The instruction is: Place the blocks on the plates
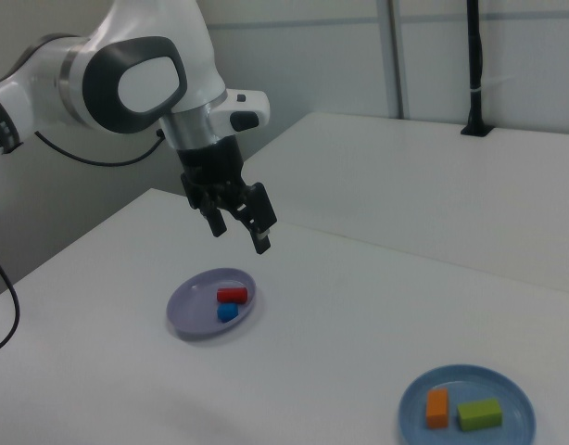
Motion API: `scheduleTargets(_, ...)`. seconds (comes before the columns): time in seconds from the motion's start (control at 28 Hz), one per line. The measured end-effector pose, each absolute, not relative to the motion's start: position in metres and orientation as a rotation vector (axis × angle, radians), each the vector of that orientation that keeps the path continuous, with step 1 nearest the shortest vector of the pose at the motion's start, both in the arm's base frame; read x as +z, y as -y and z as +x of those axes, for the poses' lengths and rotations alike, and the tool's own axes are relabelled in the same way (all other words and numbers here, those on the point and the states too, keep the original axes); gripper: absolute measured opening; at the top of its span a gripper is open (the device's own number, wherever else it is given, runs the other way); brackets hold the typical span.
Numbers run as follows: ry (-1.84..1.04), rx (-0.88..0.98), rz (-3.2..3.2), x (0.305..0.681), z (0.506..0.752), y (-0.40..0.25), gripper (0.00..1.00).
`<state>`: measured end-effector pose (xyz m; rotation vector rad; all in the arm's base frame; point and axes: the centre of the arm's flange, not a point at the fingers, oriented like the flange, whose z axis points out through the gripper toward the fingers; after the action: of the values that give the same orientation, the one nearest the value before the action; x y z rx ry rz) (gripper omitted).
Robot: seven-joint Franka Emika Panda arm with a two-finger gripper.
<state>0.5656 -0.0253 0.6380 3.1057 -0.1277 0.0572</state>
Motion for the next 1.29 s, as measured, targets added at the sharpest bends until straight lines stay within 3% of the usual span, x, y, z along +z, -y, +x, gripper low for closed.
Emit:
scheduleTargets(0.25, 0.174, 0.128, 3.101, 0.631, 0.574, 0.026, 1.0)
scheduleTargets(1.29, 0.17, 0.101, 3.102, 0.621, 0.575, 0.021, 1.0)
